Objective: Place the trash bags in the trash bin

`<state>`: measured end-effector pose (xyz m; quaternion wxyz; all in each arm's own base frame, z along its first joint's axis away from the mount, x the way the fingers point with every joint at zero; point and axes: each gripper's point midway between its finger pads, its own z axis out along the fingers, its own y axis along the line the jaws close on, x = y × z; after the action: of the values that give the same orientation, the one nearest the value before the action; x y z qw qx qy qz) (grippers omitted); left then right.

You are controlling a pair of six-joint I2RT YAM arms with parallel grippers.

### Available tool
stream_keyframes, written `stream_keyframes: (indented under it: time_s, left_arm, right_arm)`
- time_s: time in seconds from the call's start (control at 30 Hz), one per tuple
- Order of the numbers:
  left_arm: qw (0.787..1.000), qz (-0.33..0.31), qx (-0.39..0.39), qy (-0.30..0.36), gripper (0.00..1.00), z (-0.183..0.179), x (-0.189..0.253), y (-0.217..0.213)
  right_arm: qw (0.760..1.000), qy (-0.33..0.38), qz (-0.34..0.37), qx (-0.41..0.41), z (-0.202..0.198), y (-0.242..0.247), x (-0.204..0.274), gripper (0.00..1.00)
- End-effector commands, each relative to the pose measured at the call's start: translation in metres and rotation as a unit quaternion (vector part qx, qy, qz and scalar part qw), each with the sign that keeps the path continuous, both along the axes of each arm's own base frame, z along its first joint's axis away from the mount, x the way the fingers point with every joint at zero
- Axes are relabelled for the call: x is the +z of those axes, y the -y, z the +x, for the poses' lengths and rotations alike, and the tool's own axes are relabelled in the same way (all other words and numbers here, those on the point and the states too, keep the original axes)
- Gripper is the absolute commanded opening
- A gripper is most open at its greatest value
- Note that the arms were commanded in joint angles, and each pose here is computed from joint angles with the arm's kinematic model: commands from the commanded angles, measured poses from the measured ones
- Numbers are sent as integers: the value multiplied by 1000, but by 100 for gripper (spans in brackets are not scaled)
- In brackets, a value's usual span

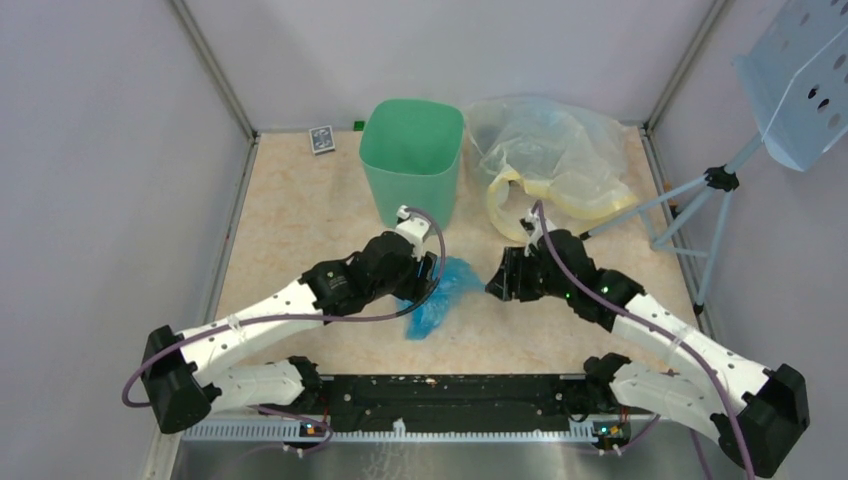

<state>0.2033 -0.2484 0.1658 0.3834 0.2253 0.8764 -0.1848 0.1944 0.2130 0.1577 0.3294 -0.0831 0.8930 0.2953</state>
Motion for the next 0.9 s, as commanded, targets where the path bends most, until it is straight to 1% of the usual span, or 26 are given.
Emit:
stream_keyframes:
  time_s: [0.0, 0.1, 0.3, 0.4, 0.57, 0.67, 0.7, 0.77, 0.8, 0.87]
  left_arm:
    - [999, -33, 31, 30, 63, 12, 13, 0]
    - [999, -14, 32, 38, 59, 18, 8, -2]
    - [999, 1, 23, 32, 59, 23, -10, 5]
    - [999, 6, 27, 28, 55, 28, -20, 8]
    - [1000, 13, 15, 15, 54, 34, -35, 16]
    - [999, 29, 14, 3, 52, 38, -46, 18]
    - [999, 33, 15, 0, 49, 40, -49, 18]
    - [999, 38, 14, -4, 35, 43, -53, 19]
    - [999, 42, 14, -5, 27, 44, -54, 20]
    - [999, 48, 16, -7, 6, 46, -56, 20]
  right_arm:
    - [989, -1, 133, -60, 1, -24, 23, 55]
    - [978, -30, 164, -121, 1, -27, 9, 59]
    - [950, -51, 237, -199, 3, -42, -7, 64]
    - [942, -51, 239, -229, 12, -42, -12, 65]
    - [933, -47, 234, -271, 30, -45, -21, 65]
    - [935, -57, 209, -279, 35, -50, -32, 65]
    - [937, -61, 201, -280, 36, -53, -36, 65]
    - [937, -69, 193, -284, 38, -56, -42, 65]
    - [937, -70, 193, -283, 39, -58, -43, 63]
    - [936, -67, 195, -284, 42, -59, -42, 59]
